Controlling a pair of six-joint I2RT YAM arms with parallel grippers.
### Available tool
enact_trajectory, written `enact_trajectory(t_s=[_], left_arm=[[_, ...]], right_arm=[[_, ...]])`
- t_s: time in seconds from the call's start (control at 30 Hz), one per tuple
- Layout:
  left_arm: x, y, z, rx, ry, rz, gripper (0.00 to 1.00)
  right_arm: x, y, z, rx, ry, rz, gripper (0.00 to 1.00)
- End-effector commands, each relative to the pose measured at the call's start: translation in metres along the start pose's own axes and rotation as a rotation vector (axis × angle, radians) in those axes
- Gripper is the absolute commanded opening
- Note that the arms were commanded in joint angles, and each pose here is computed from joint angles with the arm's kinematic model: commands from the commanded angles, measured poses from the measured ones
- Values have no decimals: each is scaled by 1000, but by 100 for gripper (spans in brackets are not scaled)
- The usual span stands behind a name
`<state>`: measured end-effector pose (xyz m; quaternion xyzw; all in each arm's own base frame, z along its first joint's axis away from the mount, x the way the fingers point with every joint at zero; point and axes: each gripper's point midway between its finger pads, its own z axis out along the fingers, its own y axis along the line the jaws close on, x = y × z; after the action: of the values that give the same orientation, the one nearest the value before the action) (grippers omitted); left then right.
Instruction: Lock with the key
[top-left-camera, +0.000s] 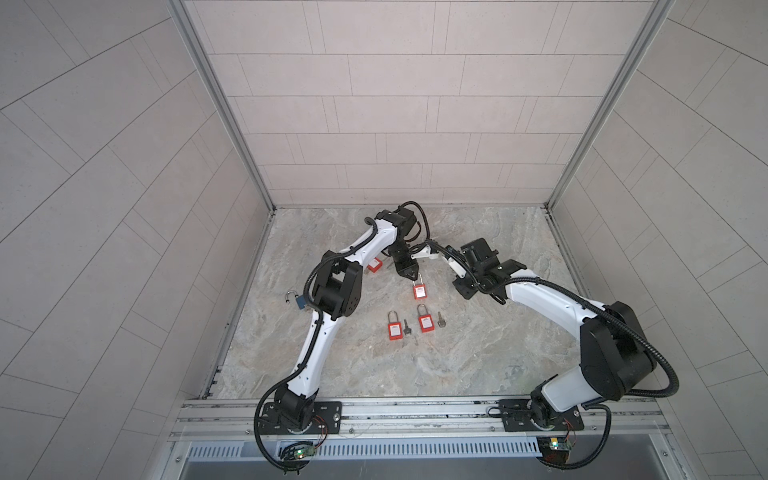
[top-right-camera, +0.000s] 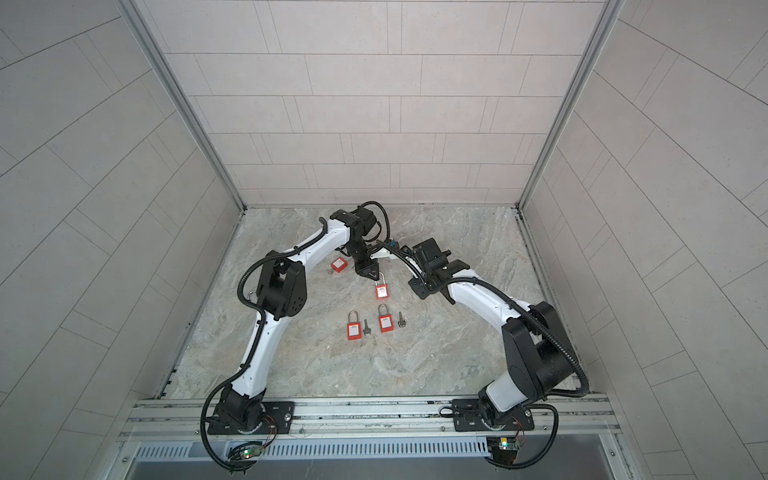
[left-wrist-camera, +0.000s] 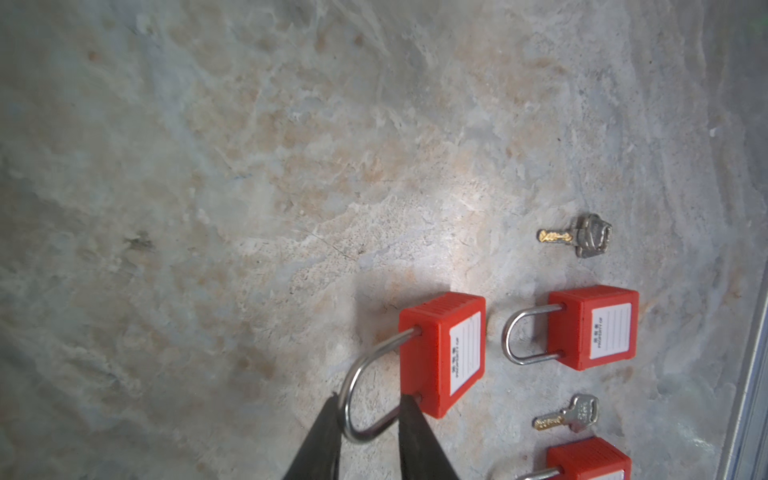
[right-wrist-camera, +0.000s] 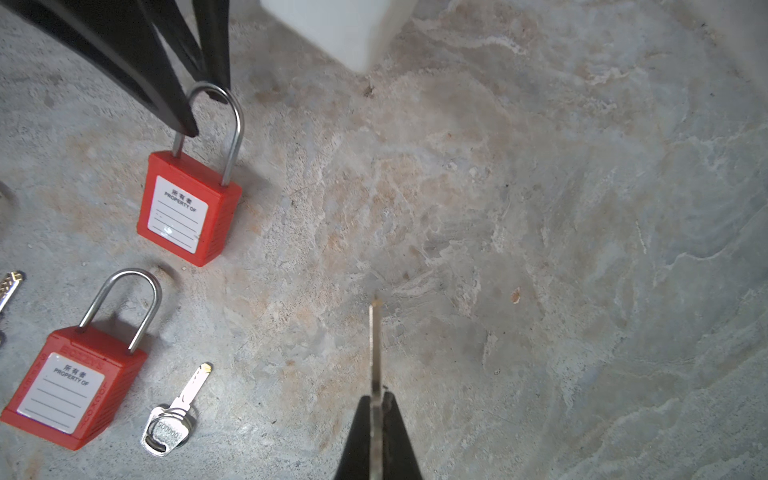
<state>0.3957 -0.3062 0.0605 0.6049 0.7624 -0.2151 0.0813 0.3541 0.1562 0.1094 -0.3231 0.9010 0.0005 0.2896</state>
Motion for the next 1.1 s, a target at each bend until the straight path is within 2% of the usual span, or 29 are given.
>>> enact_trajectory(t_s=[0.0,0.13,0.27,0.5,0.67,0.8,0.93,1.07], left_arm=[[-9,9,1,-42,-20,-5,36],[-18,20,-9,-102,-55,-54,43],[-28,33,-28,-188,-99,-103,44],[-27,53,-91,-407,-269,-247,45],[-2,36,-153,-542,-424,-348,47],[31,7,-185,-622,-522,-399,50],[63,-25,-204,-679,-620,-460,55],[77,-56,-214,-683,-713,-506,58]], right_arm=[[-8,-1,-2,1,-15,47,0],[-5,0,-6,-2,-9,64,0],[-4,0,-13,-1,-21,104,0],[-2,20,-9,-92,45,203,0],[-4,40,3,-141,175,279,0],[-9,53,18,-181,211,331,0],[-6,56,33,-177,270,395,0],[-6,66,47,-220,302,441,0]])
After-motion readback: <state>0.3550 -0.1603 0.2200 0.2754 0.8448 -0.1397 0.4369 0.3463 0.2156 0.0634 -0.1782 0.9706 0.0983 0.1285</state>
